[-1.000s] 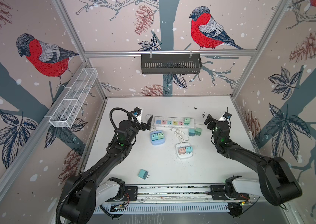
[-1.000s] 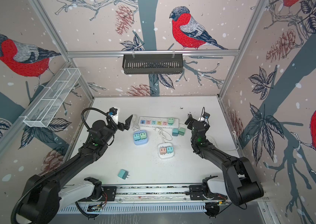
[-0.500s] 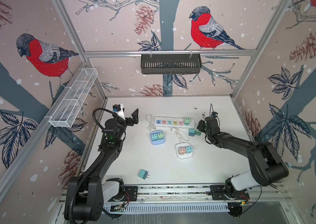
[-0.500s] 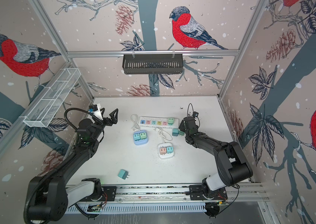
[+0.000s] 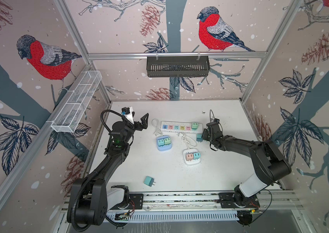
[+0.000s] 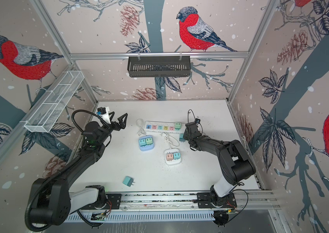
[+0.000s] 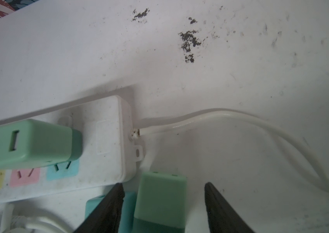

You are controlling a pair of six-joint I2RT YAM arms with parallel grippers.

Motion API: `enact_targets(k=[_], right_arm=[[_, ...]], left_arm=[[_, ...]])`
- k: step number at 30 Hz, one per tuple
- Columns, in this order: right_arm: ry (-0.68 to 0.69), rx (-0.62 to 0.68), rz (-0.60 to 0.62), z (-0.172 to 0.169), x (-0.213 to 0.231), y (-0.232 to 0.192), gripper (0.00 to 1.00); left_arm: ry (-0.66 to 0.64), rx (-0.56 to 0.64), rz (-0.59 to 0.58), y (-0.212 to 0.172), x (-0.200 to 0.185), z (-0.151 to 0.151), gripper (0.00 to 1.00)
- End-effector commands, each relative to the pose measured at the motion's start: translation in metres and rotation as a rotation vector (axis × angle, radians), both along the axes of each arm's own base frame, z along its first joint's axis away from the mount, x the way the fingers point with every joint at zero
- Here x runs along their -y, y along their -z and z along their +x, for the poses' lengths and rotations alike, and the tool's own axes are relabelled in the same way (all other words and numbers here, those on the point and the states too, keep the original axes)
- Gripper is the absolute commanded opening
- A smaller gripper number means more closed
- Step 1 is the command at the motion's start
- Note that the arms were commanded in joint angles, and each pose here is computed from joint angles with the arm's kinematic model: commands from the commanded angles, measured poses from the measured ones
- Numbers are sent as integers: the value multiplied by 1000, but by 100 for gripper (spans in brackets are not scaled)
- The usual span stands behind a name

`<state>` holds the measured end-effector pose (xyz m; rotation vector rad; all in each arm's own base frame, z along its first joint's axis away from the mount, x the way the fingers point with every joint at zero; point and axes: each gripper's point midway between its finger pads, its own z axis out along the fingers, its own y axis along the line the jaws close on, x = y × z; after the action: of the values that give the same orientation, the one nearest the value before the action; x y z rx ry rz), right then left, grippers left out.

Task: Insert the plug
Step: 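Close the right gripper on the second green adapter beside the power strip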

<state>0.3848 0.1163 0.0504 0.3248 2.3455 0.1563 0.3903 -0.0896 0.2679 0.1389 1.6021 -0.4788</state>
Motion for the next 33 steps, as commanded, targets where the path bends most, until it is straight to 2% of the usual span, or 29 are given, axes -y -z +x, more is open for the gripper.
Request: enact_targets(k=[1, 7, 17, 26, 30, 33], right_arm=[[-3, -30, -22, -6, 3, 12, 65], [5, -85, -52, -15, 9, 35, 59], [-16, -58, -53, -27, 4, 31, 50], [-31, -39, -72, -29, 6, 29, 34], [-33, 9, -53, -26, 6, 15, 28], [-43, 72, -47, -24, 3, -4, 27]], left_arm=[[-40, 21, 42, -7, -1, 2, 98], [-74, 6, 69, -5, 1, 0, 98], [-39, -15, 66, -2, 10, 5, 98], [-15, -39, 38, 0, 14, 5, 99], [-120, -138, -67, 3, 0, 18, 98], [-151, -211, -121, 0, -3, 24, 98]])
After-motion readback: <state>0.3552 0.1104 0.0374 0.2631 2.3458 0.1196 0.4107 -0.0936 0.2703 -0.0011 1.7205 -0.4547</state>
